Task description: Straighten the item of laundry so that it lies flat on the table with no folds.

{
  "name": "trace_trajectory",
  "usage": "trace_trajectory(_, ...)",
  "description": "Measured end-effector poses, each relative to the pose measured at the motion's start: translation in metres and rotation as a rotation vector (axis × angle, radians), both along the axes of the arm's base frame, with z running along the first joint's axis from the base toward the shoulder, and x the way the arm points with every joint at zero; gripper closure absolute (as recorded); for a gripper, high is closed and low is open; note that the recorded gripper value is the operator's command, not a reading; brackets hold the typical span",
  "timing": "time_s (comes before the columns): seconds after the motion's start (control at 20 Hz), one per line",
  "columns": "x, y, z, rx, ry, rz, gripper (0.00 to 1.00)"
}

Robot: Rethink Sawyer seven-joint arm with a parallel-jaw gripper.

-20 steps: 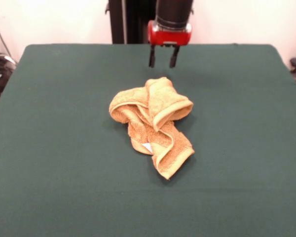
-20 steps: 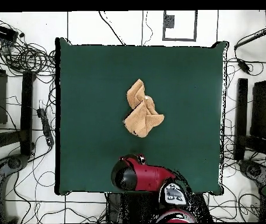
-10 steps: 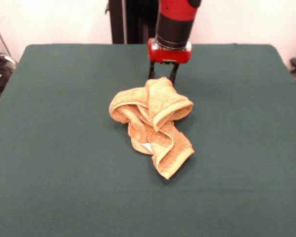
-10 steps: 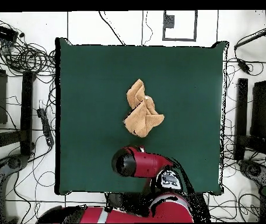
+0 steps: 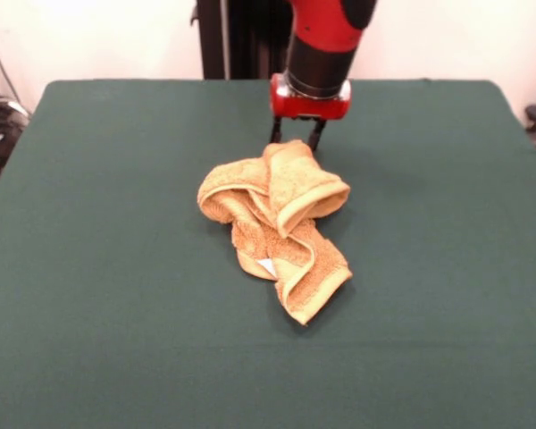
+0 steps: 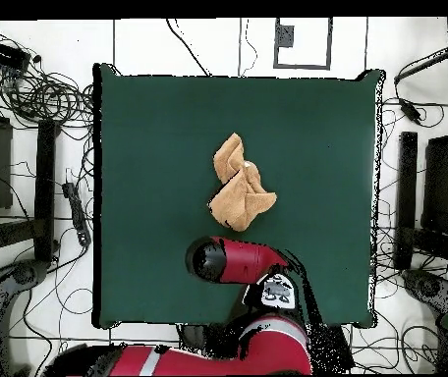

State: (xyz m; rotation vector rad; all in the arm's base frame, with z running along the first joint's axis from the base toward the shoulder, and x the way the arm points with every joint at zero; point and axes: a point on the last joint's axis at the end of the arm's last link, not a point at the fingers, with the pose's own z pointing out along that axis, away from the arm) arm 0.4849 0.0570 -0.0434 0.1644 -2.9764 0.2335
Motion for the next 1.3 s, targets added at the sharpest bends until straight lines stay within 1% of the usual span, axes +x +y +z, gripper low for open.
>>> trace_trajectory(0.1,0.004,0.003,0.001,-0.001,0.018,0.001,0.00)
trace_trajectory(0.35,0.019,0.015,0.007,0.004,0.023,-0.004,0.00)
trace_trajectory(0.4,0.026,0.020,0.012,0.006,0.023,-0.004,0.00)
trace_trajectory(0.55,0.034,0.025,0.021,0.009,0.023,-0.005,0.00)
trace_trajectory(0.75,0.052,0.031,0.047,0.015,0.021,-0.014,0.00)
trace_trajectory(0.8,0.054,0.030,0.049,0.015,0.020,-0.015,0.00)
trace_trajectory(0.9,0.066,0.030,0.060,0.016,0.009,-0.016,0.00)
trace_trajectory(1.05,0.078,0.030,0.067,0.016,-0.009,-0.015,0.00)
trace_trajectory(1.1,0.088,0.029,0.070,0.015,-0.027,-0.014,0.00)
trace_trajectory(1.3,0.104,0.025,0.074,0.014,-0.057,-0.015,0.00)
